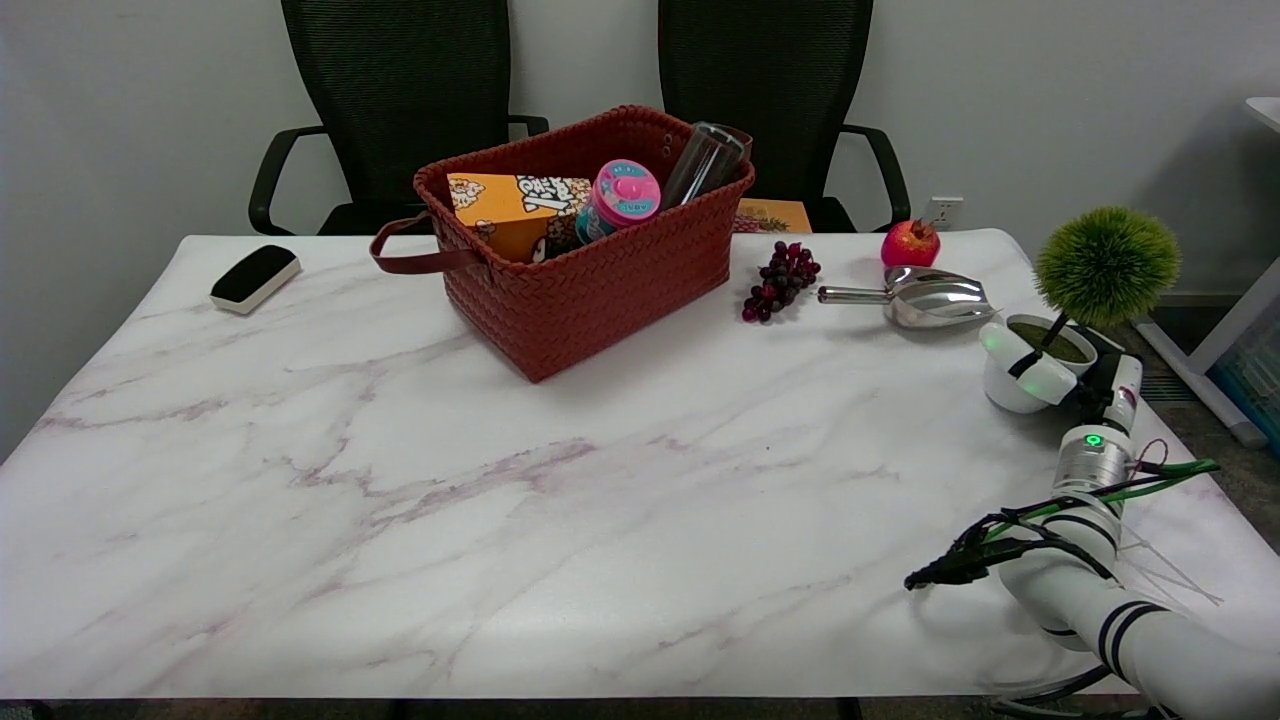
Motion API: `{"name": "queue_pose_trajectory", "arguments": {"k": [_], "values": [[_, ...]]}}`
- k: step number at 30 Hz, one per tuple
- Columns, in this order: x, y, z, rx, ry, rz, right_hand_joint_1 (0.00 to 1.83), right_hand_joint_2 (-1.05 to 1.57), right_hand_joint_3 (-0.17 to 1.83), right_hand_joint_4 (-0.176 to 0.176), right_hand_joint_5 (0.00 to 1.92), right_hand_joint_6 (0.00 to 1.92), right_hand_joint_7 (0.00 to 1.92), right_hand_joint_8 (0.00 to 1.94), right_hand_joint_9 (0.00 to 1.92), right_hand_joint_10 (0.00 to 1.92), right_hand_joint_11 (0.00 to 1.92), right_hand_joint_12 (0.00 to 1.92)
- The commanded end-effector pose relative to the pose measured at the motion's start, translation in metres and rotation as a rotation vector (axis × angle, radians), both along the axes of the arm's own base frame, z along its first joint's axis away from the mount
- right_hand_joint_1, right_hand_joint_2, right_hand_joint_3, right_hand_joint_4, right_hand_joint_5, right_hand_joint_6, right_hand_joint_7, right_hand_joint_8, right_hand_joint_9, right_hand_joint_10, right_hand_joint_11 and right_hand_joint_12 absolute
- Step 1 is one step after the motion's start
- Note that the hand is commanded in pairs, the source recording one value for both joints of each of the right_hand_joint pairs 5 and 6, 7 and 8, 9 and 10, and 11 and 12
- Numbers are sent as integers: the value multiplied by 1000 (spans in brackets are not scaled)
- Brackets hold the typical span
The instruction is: Pick up the potted plant.
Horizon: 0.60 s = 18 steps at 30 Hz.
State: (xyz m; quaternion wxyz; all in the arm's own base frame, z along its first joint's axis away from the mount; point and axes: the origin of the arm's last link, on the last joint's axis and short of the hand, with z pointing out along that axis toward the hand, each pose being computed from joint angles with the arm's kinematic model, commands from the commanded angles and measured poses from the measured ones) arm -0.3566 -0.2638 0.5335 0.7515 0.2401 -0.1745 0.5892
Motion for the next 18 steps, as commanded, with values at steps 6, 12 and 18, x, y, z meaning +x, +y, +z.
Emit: {"name": "queue_pose_trajectory", "arguments": {"k": [6,12,18], "values": [[47,-17,-26,96,183,144,1118,719,412,0,1099,1099,1787,1787,1521,1521,1920,1920],[80,-33,-46,191,270,228,1145,654,417,0,1006,1006,1762,1762,1501,1501,1920,1920],[107,-46,-68,250,363,254,1155,645,416,0,996,996,1754,1754,1497,1497,1920,1920]]}}
